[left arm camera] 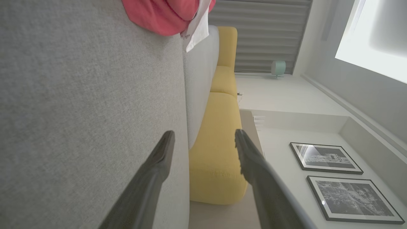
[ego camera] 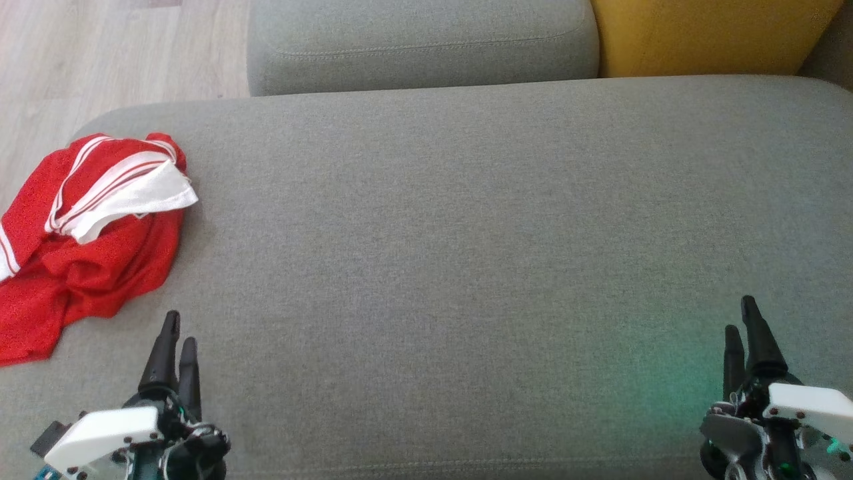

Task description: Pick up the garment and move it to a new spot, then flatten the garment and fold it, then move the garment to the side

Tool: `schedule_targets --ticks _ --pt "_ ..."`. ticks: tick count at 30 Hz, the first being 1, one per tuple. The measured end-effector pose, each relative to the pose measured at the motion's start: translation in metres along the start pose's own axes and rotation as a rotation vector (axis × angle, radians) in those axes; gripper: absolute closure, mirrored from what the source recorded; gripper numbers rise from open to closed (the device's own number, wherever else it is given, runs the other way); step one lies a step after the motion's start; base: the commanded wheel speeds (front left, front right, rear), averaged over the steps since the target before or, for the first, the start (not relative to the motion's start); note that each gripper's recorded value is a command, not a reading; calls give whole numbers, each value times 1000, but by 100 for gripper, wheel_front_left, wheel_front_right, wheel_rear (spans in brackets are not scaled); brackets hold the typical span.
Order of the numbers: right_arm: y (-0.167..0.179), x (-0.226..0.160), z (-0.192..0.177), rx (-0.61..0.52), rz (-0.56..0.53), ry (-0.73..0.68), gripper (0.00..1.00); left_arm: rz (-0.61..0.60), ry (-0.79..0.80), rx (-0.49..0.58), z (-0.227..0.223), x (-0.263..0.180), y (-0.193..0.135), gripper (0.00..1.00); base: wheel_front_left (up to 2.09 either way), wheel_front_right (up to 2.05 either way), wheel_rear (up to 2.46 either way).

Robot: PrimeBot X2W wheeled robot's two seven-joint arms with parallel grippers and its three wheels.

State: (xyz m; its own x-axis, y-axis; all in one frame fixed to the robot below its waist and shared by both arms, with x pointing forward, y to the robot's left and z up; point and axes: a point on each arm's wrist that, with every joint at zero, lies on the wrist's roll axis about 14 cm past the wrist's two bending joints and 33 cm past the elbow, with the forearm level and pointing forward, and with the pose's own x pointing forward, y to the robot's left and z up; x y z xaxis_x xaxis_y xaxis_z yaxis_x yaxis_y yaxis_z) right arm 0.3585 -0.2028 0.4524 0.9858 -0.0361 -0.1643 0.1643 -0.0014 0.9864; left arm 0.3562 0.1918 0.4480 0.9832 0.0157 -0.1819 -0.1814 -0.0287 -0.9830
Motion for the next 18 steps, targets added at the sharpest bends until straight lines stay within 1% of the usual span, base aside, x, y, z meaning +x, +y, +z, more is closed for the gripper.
schedule_targets --ticks 4,10,12,18 --pt "2 1 -1 -21 5 -1 0 -10 -4 19 1 0 -3 0 0 0 0" --pt "10 4 -5 -110 25 7 0 -41 -19 91 3 2 -14 0 0 0 0" --pt "19 7 -6 -159 52 6 0 -63 -24 146 4 3 -22 0 0 0 0" --pt "29 8 -5 -291 79 5 0 -108 -29 278 4 5 -38 0 0 0 0"
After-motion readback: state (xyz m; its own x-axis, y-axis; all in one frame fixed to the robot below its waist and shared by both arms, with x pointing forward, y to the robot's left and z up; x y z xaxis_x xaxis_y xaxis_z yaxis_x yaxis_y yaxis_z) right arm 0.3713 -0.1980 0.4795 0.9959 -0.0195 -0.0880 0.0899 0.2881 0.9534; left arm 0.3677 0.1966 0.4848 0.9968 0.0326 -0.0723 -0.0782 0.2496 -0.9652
